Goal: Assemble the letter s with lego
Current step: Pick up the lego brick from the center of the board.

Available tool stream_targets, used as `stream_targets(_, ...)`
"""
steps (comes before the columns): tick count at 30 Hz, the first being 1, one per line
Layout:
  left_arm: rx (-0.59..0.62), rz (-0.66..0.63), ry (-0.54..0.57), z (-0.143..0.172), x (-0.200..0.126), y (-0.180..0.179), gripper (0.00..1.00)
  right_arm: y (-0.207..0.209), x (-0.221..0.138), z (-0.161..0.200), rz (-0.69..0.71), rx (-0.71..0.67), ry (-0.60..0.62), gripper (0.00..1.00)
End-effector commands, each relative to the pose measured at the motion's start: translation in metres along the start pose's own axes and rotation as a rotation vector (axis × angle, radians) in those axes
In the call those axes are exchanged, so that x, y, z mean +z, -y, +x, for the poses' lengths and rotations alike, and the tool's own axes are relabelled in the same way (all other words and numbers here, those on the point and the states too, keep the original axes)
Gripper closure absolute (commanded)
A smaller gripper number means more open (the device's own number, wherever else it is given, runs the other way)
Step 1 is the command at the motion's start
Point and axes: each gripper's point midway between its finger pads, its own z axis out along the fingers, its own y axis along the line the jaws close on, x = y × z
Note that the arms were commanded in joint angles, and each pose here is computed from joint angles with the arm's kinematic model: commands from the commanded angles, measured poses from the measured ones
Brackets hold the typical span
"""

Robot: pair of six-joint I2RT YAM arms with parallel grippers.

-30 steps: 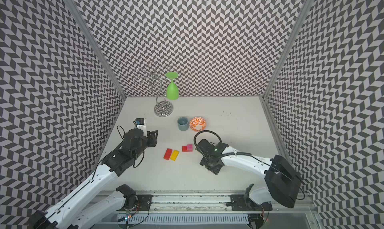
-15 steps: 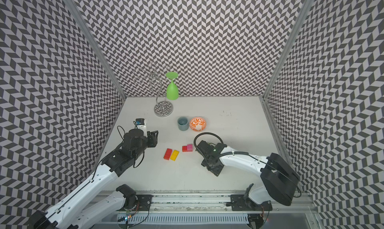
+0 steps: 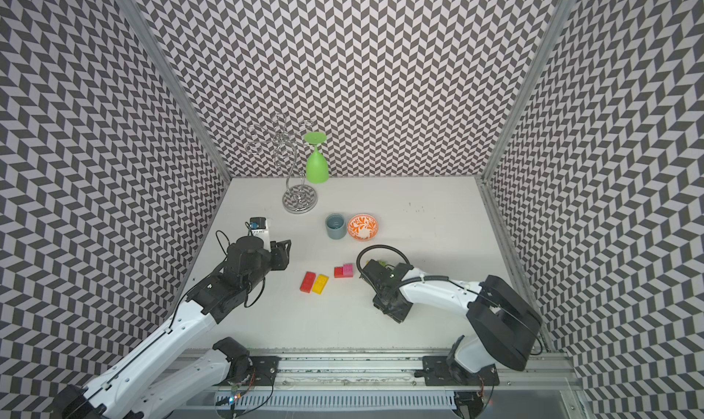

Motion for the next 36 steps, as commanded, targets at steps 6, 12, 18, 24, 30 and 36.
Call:
stream_targets(6,0.000,0.012,0.013,-0.002,-0.001,0.002,0.50,0.000,0.002,-0.011,-0.005,-0.003,0.055,0.62)
stream_targets(12,0.000,0.012,0.011,-0.001,0.000,0.002,0.50,-0.001,-0.003,-0.016,-0.007,-0.041,0.086,0.81)
stream_targets(18,0.004,0.043,-0.001,0.002,0.001,0.007,0.52,-0.030,-0.014,-0.008,-0.058,-0.201,0.089,0.94)
stream_targets(24,0.023,0.133,-0.083,0.017,0.008,0.025,0.54,-0.081,-0.021,0.025,-0.109,-0.411,0.073,0.98)
stream_targets(30,0.040,0.154,-0.333,0.054,0.024,0.031,0.51,-0.115,-0.017,0.044,-0.130,-0.517,0.058,0.98)
stream_targets(36,-0.002,0.165,-0.396,0.079,0.031,0.025,0.48,-0.136,-0.015,0.048,-0.148,-0.540,0.053,0.97)
